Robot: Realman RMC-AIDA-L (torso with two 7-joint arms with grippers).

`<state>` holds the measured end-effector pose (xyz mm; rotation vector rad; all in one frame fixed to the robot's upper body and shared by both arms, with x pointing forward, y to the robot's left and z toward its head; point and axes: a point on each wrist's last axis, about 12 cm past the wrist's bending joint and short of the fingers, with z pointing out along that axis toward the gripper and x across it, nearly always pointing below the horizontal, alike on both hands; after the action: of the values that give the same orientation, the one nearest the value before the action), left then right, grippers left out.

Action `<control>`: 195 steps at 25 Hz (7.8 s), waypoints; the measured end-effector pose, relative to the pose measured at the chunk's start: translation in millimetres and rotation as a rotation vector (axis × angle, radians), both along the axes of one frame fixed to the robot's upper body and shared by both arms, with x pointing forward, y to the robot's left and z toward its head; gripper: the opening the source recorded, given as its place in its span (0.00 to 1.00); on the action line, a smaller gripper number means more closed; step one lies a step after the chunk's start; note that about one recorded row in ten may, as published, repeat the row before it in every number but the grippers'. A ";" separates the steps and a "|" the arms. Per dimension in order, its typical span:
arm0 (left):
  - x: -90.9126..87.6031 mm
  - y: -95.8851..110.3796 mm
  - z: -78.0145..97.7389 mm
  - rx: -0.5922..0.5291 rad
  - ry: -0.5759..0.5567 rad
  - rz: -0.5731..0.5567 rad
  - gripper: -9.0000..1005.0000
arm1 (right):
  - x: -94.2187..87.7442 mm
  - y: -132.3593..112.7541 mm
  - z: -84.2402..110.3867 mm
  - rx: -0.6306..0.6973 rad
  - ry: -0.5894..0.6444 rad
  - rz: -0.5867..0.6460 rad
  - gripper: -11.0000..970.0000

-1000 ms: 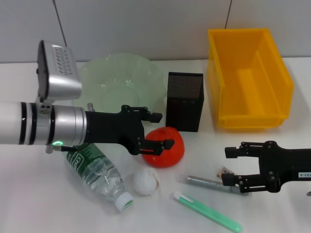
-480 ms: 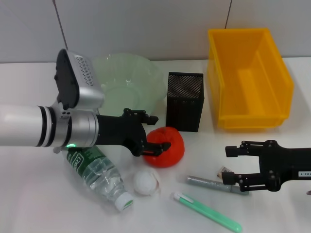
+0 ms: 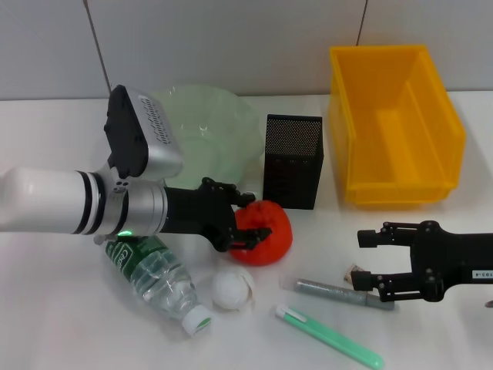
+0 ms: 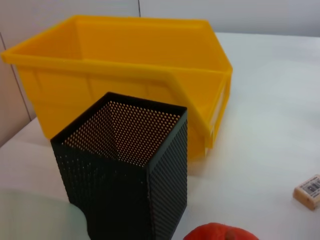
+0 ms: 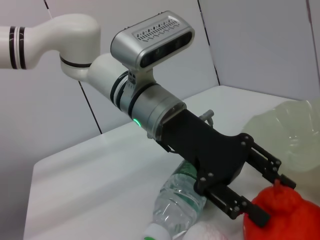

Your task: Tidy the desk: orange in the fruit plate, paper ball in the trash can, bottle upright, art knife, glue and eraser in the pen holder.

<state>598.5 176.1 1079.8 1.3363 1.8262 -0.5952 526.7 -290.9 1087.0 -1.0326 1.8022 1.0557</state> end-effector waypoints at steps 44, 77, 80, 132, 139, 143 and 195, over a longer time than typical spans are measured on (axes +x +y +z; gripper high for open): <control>39.5 73.0 20.6 -0.363 -0.077 0.571 0.06 | 1.1 2.6 -1.5 -0.005 0.006 -0.004 0.81; -38.6 97.9 67.0 -0.755 0.185 0.065 0.81 | 4.7 -0.4 2.9 -0.007 -0.017 -0.012 0.81; -56.3 105.1 61.5 -0.744 0.226 0.000 0.84 | 6.9 1.1 5.2 -0.005 -0.020 -0.004 0.81; -117.2 128.4 -1.0 -0.387 0.181 -0.092 0.84 | 73.4 219.6 71.5 -0.749 -0.257 0.579 0.81; -117.1 128.6 -0.8 -0.386 0.181 -0.091 0.84 | 71.0 224.6 55.9 -0.755 -0.267 0.571 0.80; -116.9 128.8 -0.6 -0.385 0.181 -0.091 0.84 | 69.6 227.1 51.4 -0.759 -0.283 0.572 0.80; -110.1 126.7 3.2 -0.398 0.172 -0.074 0.84 | 107.0 79.0 121.3 -0.087 -0.204 -0.181 0.60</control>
<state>488.3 302.9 1083.0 1.1119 1.6816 -1.0792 633.7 -211.9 1208.3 -0.9707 1.7499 0.7410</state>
